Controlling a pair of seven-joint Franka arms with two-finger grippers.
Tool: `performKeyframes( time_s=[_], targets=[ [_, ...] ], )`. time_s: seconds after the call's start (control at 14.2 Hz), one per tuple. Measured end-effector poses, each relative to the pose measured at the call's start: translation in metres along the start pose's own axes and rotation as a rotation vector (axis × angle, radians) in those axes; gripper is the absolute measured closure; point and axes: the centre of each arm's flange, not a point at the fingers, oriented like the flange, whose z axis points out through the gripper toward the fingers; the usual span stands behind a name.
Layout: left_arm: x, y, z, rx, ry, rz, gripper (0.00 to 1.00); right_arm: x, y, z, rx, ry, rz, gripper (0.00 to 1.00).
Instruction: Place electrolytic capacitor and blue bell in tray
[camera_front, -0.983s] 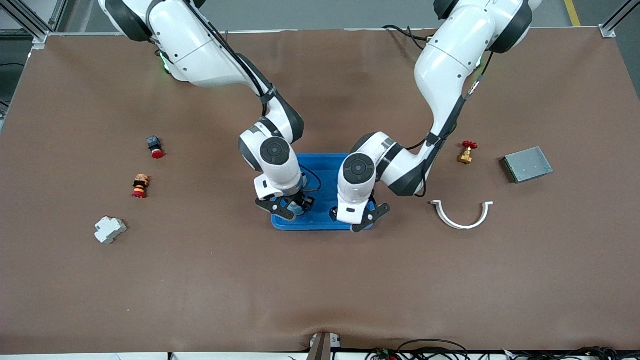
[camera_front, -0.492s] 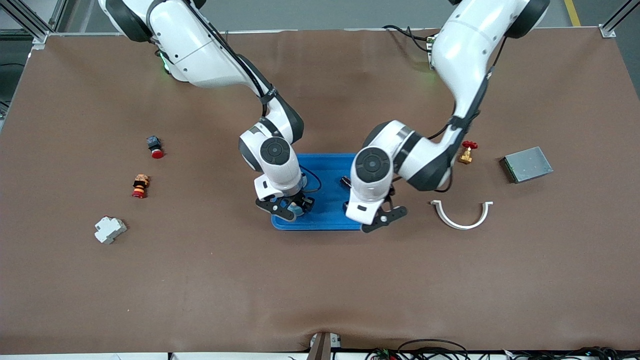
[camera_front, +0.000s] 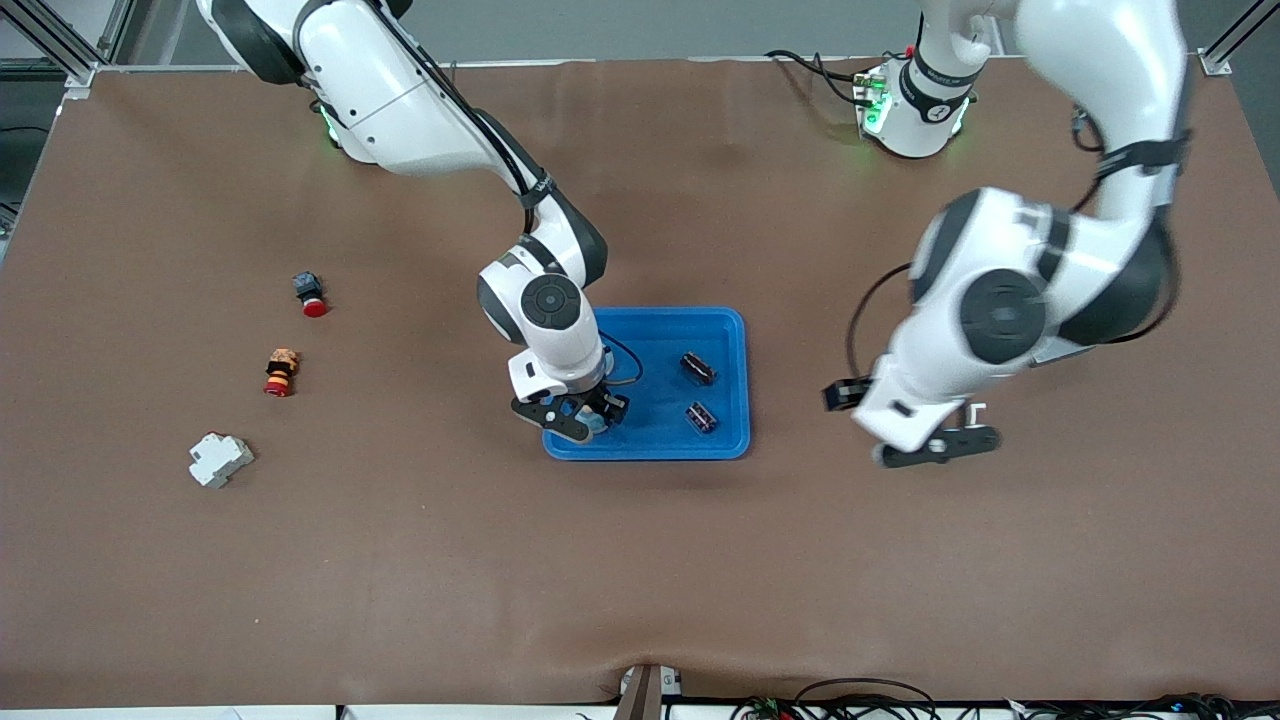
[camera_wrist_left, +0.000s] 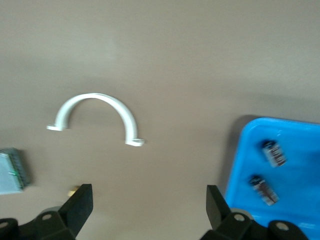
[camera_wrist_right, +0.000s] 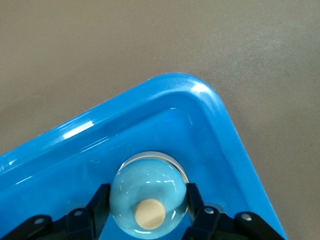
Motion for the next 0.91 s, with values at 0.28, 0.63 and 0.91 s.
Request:
performKeyframes(
  time_s=[0.28,0.63,0.91],
  targets=[
    [-0.006,-0.076,-0.006,-0.004,-0.012,0.1,0.0,0.003,-0.001,-0.001,0.002,0.005,0.001,0.0],
    [-0.015,-0.126,-0.004,-0.018,0.083,0.172,0.0,0.016,-0.019,-0.05,-0.1,-0.027,0.009,0.0],
    [-0.027,-0.14,-0.017,-0.03,0.156,0.148,0.0,0.031,-0.024,-0.111,-0.108,-0.02,-0.039,0.0]
  ],
)
